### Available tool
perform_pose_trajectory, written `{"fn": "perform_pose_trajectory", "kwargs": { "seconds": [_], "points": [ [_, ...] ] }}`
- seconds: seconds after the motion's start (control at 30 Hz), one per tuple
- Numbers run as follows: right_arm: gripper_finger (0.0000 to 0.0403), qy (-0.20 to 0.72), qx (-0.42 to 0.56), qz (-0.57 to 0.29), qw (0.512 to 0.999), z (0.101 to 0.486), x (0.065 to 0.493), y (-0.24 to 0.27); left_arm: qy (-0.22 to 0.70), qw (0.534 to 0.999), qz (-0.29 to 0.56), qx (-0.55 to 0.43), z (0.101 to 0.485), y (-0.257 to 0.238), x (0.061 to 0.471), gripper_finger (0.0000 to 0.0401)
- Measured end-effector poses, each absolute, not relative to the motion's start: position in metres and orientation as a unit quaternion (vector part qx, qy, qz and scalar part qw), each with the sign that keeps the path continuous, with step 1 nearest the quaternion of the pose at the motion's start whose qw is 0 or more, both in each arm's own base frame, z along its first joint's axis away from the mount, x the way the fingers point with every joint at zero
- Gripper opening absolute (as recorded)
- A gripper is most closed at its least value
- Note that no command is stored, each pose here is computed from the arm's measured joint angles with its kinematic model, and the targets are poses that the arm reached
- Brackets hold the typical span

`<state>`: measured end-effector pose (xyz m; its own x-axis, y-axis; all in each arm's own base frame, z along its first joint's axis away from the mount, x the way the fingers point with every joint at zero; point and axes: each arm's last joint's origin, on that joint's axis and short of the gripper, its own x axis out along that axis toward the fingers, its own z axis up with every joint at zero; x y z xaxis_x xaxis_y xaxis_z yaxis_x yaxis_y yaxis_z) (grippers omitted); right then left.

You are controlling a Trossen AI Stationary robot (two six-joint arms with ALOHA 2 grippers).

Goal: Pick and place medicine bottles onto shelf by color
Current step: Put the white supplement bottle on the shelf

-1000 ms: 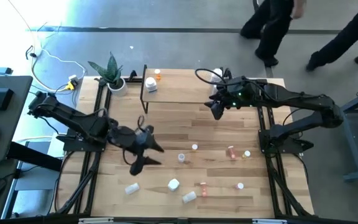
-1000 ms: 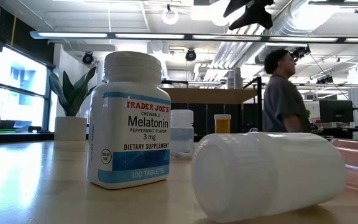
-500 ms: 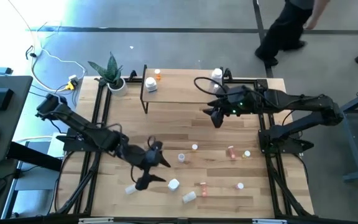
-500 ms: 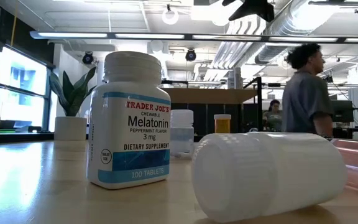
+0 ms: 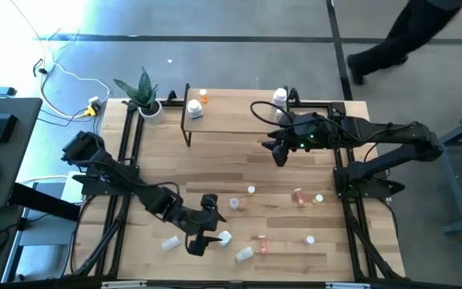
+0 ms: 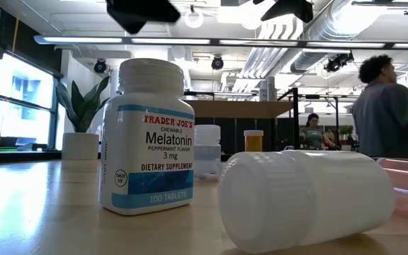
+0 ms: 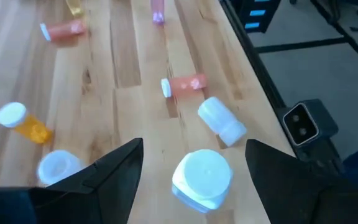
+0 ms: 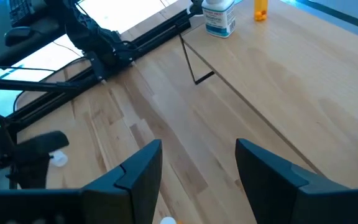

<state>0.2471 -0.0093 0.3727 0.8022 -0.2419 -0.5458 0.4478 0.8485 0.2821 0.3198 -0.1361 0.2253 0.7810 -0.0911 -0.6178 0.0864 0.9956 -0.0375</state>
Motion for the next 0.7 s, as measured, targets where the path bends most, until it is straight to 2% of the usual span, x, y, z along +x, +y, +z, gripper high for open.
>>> {"fn": "perform_pose_trajectory", "kwargs": {
  "seconds": [0.7],
  "points": [
    [0.0195, 0.256, 0.201, -0.186, 0.927, 0.372, 0.247, -0.009, 0.37, 0.927, -0.059, -0.004, 0.169, -0.149, 0.341, 0.0271]
  ]
}}
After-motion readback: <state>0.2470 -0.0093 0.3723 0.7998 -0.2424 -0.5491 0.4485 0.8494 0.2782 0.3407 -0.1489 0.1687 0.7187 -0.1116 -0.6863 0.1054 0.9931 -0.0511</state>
